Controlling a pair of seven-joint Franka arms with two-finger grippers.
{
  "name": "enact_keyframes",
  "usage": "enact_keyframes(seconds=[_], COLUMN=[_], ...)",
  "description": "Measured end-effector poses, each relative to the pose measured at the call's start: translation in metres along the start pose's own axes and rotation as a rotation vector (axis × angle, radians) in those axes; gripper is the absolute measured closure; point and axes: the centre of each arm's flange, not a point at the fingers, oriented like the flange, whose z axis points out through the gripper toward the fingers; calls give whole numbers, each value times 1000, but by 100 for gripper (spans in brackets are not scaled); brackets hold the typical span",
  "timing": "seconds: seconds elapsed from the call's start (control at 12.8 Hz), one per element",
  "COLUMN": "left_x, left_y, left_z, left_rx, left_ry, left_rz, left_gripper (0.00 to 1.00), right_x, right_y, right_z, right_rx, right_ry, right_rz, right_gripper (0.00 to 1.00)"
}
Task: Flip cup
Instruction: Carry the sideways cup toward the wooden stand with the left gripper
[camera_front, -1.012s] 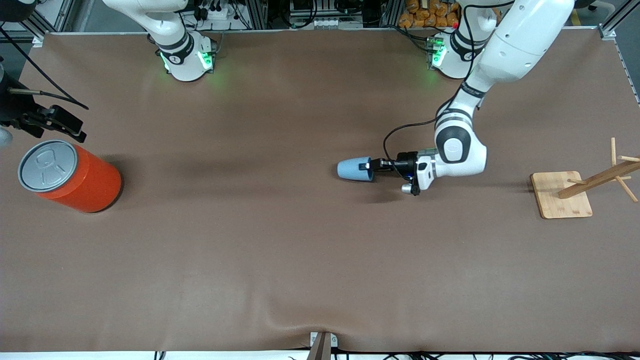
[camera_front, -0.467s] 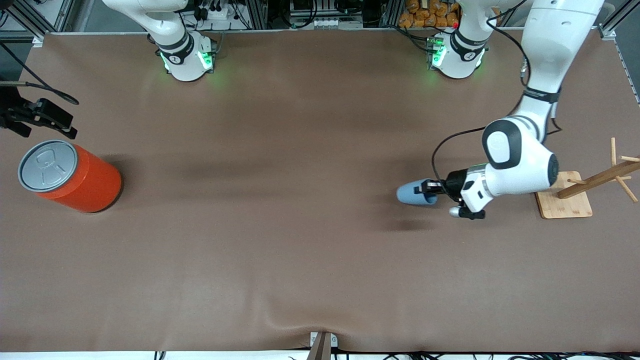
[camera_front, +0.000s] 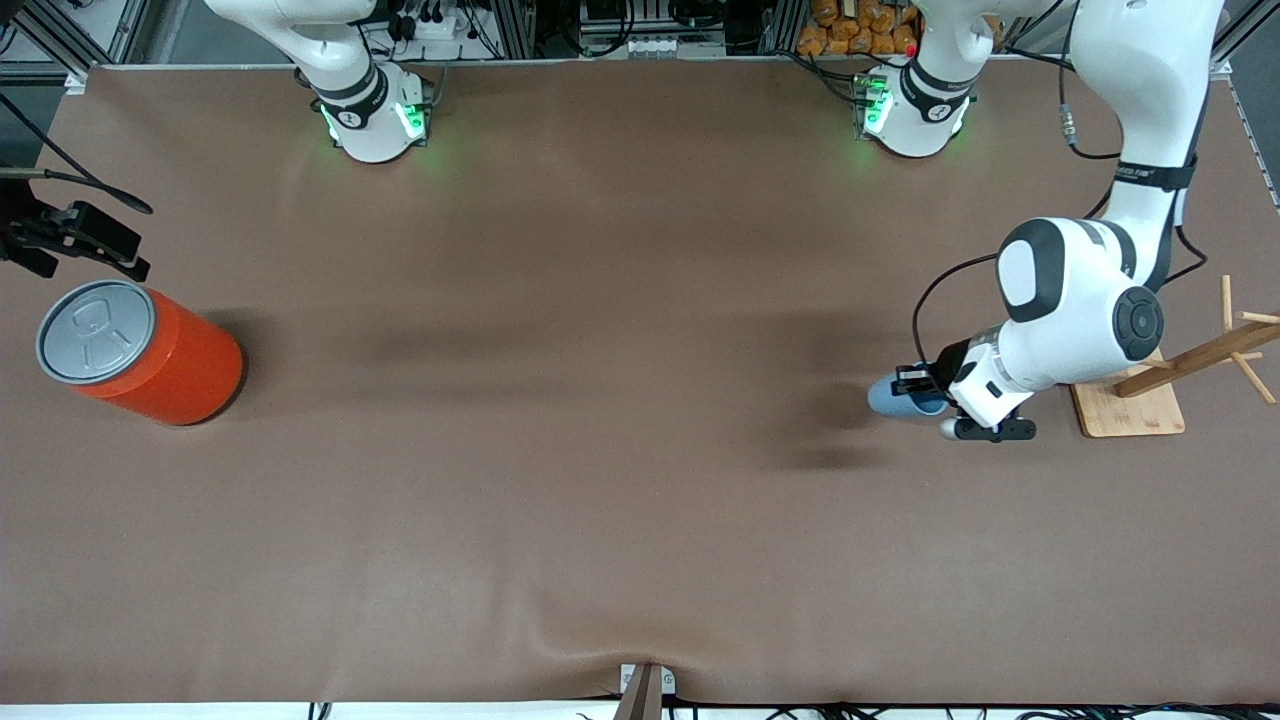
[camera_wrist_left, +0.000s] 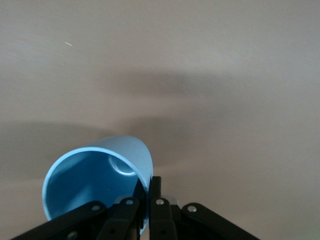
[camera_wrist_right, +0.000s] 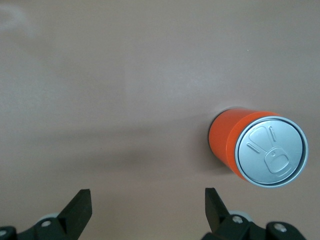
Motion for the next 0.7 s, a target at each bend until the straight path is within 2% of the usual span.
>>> enact_keyframes(seconds=[0.23, 0.7], left_x=[1, -14], left_y=[-14, -17], left_z=[3, 6], left_rx=[20, 77], left_ry=[40, 37], left_rz=[-16, 2], left_gripper=[95, 95], right_x=[-5, -6], right_y=[-3, -4], right_z=[-1, -1], right_rx=[-1, -1], right_ry=[-26, -34], right_rz=[-9, -10], right_gripper=[0, 0])
